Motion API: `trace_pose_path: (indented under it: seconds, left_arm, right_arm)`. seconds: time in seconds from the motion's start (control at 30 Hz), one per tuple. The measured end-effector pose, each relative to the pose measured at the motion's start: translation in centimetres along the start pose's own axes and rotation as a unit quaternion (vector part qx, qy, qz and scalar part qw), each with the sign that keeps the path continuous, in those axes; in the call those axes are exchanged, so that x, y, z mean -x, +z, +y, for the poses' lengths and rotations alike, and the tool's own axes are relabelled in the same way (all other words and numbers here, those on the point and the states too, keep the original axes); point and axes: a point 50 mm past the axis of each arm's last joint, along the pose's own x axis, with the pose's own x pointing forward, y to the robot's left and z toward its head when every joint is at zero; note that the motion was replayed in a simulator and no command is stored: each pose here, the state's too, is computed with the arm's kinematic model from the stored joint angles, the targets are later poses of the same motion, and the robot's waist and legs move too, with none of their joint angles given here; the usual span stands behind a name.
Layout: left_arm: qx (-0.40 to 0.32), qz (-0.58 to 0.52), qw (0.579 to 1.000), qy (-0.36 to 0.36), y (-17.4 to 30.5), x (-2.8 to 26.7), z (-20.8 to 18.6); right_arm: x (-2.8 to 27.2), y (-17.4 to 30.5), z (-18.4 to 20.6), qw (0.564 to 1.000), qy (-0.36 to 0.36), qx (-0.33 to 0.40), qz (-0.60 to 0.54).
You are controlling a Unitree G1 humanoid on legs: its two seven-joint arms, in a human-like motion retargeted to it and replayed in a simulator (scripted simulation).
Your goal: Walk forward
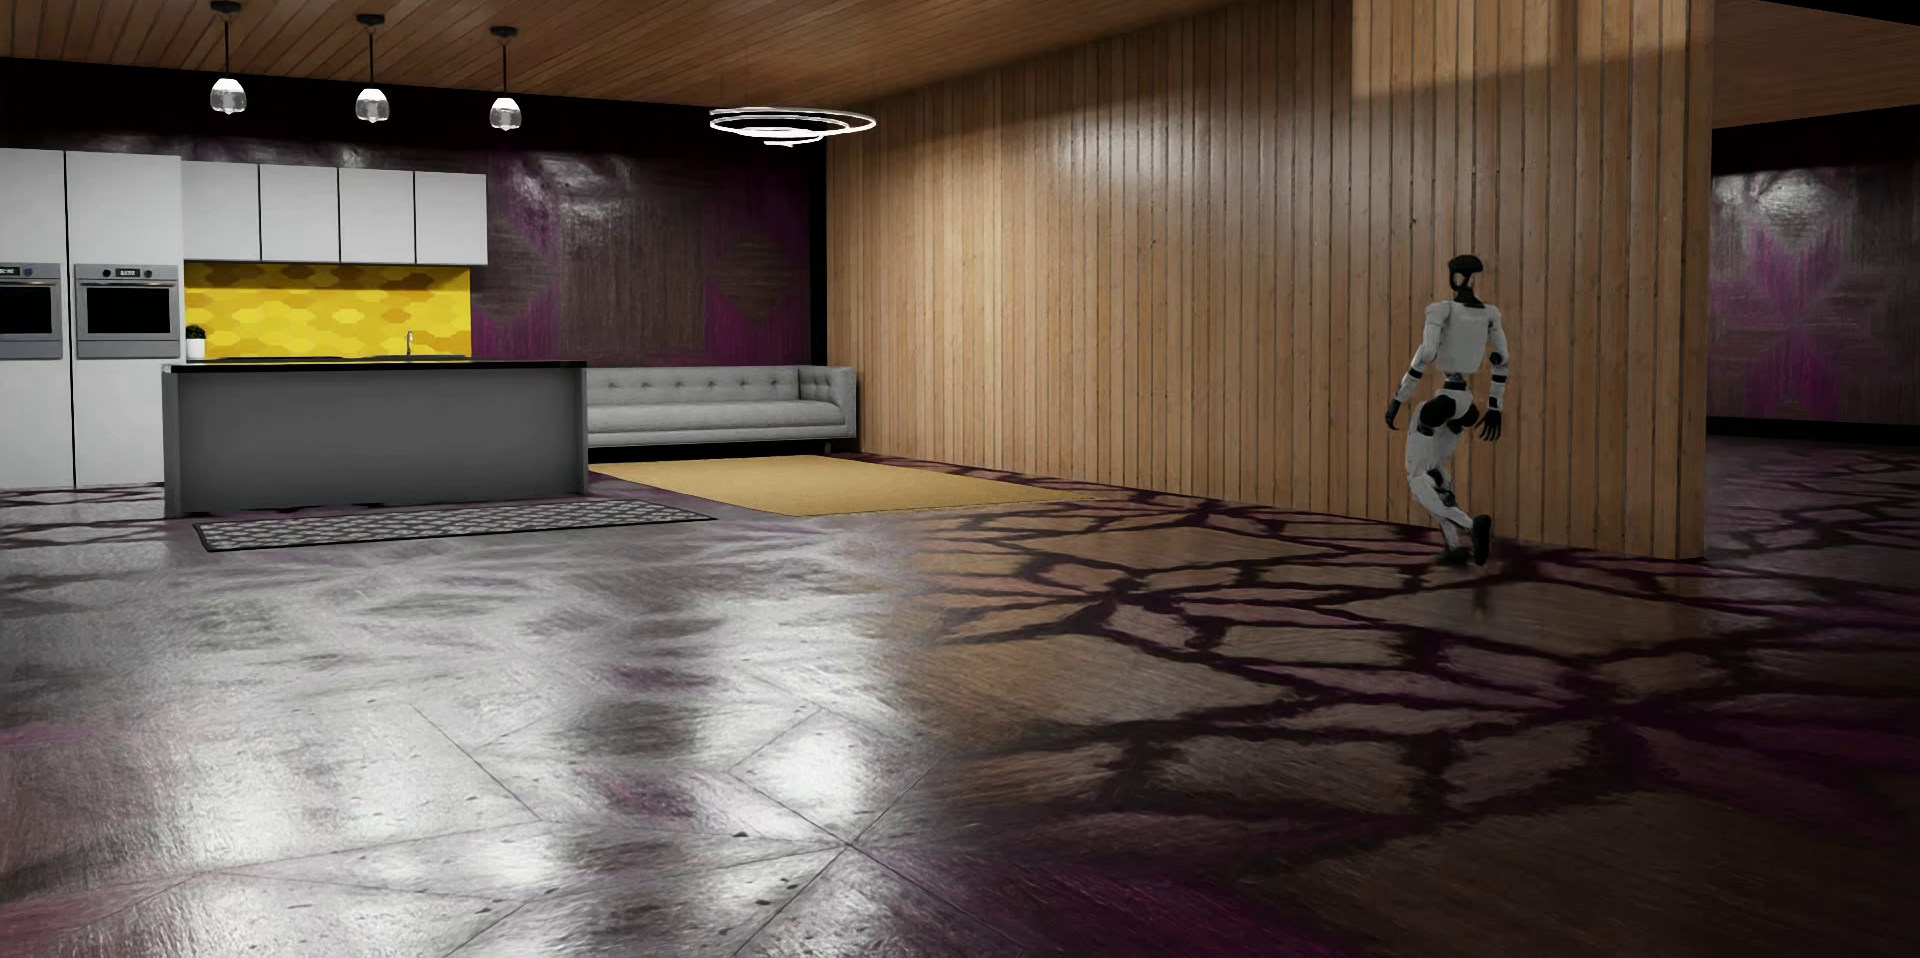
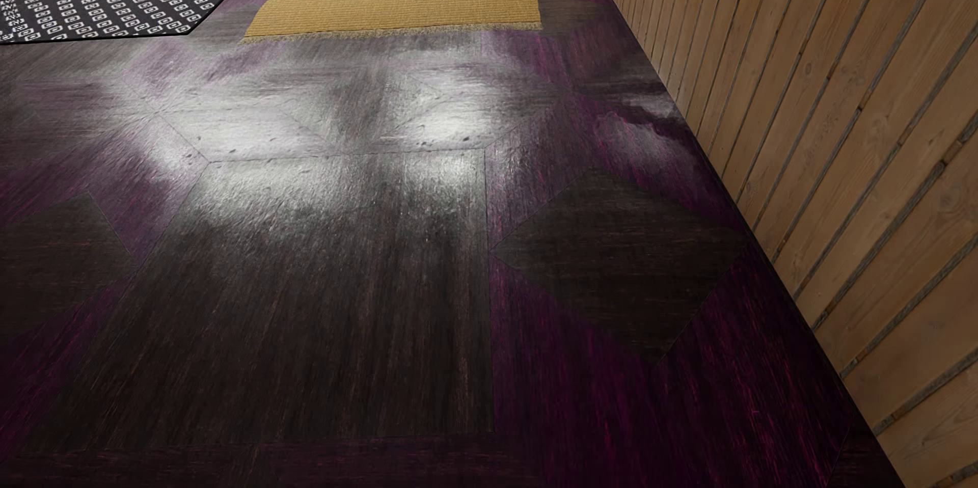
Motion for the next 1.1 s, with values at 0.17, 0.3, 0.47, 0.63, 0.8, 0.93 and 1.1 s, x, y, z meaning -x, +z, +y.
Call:
trace_pose_path:
  seconds: [0.17, 0.3, 0.47, 0.63, 0.8, 0.93, 1.1]
  left_arm:
    - [0.004, 0.039, 0.999, -0.038, -3.0, 1.2, -3.0]
    - [0.003, 0.062, 0.996, -0.071, -5.0, 2.5, -5.4]
    - [-0.004, 0.133, 0.987, -0.092, -8.4, 3.8, -6.8]
    - [0.006, 0.101, 0.993, -0.055, -6.2, 2.2, -4.4]
    - [0.0, -0.005, 1.0, 0.012, 0.6, -0.2, 0.9]
    - [0.021, -0.085, 0.995, 0.049, 5.7, -0.9, 3.4]
    - [0.029, -0.038, 0.999, 0.004, 2.6, -0.6, -0.3]
  right_arm:
    - [-0.1, 7.6, -4.3, 0.991, -0.054, -0.009, -0.118]
    - [1.5, 12.8, -8.1, 0.972, -0.102, -0.023, -0.211]
    - [0.6, 9.3, -7.0, 0.981, -0.095, -0.067, -0.154]
    - [-0.5, 3.9, -3.7, 0.997, -0.05, -0.041, -0.043]
    - [-0.1, 1.5, -1.3, 0.999, -0.022, -0.031, -0.027]
    - [0.2, -1.1, -0.2, 0.999, -0.012, -0.046, 0.014]
    - [0.3, -2.1, 0.9, 0.999, 0.004, -0.032, 0.035]
